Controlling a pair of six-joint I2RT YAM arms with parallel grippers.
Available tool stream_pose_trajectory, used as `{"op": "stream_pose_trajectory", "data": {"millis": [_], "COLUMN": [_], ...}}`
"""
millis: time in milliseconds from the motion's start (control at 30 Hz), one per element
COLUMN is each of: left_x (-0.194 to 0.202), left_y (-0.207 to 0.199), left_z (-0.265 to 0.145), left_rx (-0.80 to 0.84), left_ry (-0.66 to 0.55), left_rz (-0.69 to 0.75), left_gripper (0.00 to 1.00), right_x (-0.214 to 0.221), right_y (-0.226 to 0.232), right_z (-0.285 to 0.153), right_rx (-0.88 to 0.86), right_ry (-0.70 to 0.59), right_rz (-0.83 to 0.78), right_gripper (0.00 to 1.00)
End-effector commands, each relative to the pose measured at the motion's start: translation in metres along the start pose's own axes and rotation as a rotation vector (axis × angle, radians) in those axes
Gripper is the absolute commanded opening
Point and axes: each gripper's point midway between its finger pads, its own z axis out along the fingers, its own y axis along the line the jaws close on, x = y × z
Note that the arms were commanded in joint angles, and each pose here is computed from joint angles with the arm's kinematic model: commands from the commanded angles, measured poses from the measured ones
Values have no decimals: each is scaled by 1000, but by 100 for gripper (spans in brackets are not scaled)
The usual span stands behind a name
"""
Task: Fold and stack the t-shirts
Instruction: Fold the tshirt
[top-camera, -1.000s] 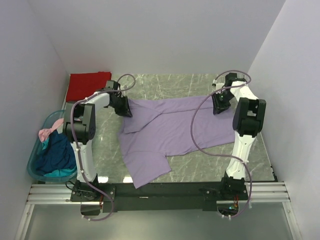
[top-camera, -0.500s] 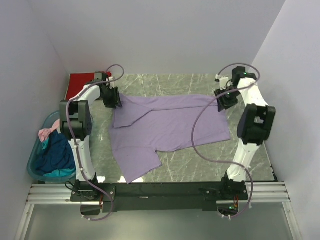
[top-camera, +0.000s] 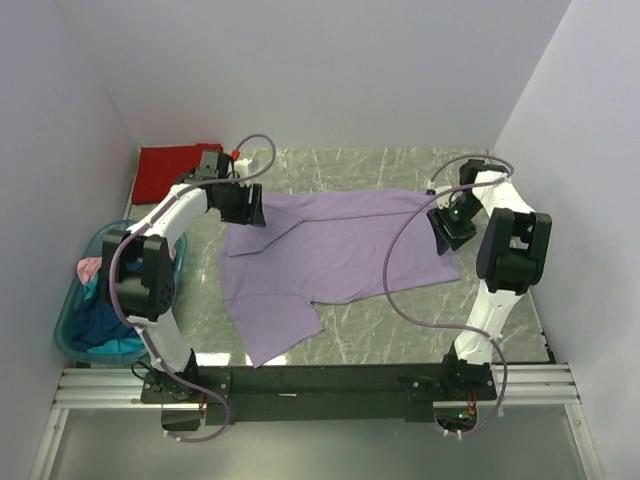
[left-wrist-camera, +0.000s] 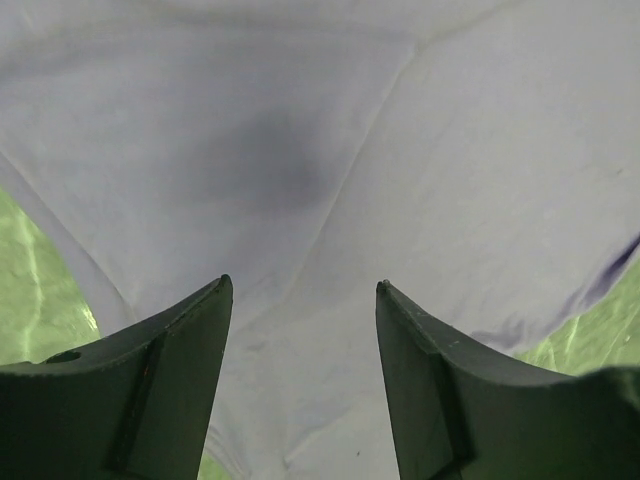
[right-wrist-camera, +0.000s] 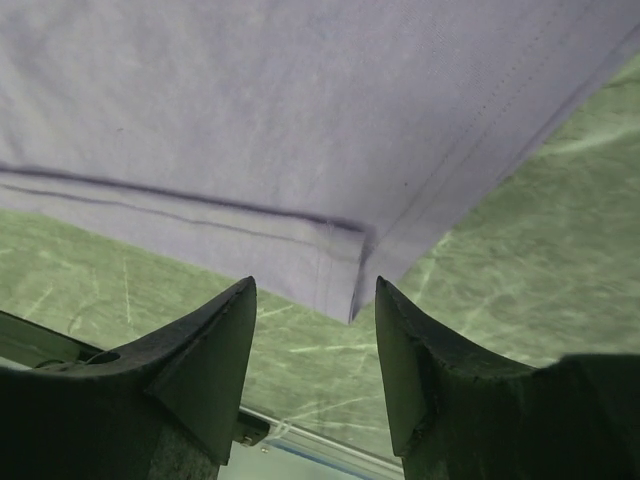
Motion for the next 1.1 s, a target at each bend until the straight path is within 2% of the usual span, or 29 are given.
{"op": "stream_pose_trajectory", "data": {"millis": [0,267,767,1067], "left_x": [15,28,32,38], "left_y": [-1,9,12,15], "left_z": [0,10,16,16], "left_rx": [7,-20,-25,-40], "left_ry": [26,69,81,91], "left_rz": [25,19,5,10], "left_gripper": [65,65,65,63], "right_x": [2,12,10,20], "right_y": [-5,-8,-9,2], "right_z": [11,36,47,19], "right_rx": [16,15,-3,15], "right_ry": [26,74,79,56], "right_rz": [30,59,82,56], "right_gripper": [58,55,50,11]}}
